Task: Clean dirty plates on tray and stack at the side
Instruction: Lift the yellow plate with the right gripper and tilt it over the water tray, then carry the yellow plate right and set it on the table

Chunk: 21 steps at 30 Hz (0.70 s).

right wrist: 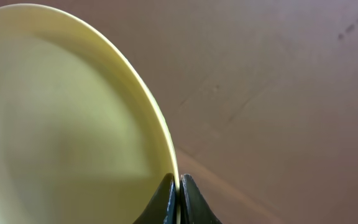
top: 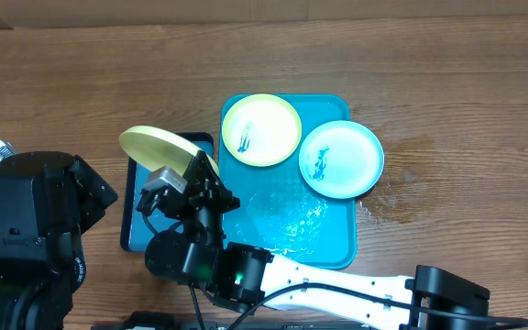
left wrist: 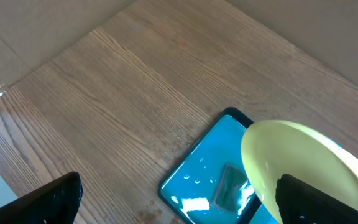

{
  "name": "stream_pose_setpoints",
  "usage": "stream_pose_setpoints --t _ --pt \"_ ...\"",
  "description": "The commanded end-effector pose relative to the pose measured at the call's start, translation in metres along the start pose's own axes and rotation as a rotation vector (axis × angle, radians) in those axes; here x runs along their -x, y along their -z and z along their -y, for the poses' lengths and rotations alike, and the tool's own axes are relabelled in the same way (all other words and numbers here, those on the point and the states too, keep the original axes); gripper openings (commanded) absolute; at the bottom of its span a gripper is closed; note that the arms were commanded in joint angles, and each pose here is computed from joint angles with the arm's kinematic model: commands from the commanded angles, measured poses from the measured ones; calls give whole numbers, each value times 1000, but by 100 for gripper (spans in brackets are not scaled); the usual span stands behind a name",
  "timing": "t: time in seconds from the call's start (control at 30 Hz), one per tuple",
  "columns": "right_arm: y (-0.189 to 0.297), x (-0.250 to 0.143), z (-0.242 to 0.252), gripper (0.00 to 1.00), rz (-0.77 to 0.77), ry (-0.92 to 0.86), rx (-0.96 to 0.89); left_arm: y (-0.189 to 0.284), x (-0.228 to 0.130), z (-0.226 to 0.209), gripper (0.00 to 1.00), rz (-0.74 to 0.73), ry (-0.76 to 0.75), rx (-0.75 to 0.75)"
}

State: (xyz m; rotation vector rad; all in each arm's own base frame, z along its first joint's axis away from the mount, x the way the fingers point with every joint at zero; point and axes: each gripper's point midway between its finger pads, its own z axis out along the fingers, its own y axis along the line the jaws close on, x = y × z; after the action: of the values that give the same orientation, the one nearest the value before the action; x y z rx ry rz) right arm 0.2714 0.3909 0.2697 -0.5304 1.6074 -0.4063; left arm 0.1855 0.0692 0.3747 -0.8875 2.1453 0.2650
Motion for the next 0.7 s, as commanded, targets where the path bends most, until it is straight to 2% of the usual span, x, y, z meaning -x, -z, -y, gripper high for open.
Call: stream_pose_setpoints --t 0.0,0.07,0.2,0.33,0.43,0.5,0.57,0.67 --pt "-26 -2 38 4 -36 -289 -77 1 4 -3 100 17 32 17" --pt "-43 -20 32 4 -90 -358 -16 1 4 -4 100 17 31 17" --pt "-61 -55 -8 4 -288 -501 313 1 4 -4 100 17 31 17" --pt "-61 -53 -8 4 -460 -739 632 1 4 -4 100 17 31 17" --pt "-63 -28 34 4 -447 -864 804 1 4 -4 100 17 31 17" --pt "-70 -19 86 4 -410 -952 829 1 4 -3 100 17 32 17" --pt "-81 -31 141 4 -421 -1059 743 1 4 -4 100 17 31 17" --pt "-96 -88 225 4 -512 -1195 498 1 4 -4 100 17 31 17"
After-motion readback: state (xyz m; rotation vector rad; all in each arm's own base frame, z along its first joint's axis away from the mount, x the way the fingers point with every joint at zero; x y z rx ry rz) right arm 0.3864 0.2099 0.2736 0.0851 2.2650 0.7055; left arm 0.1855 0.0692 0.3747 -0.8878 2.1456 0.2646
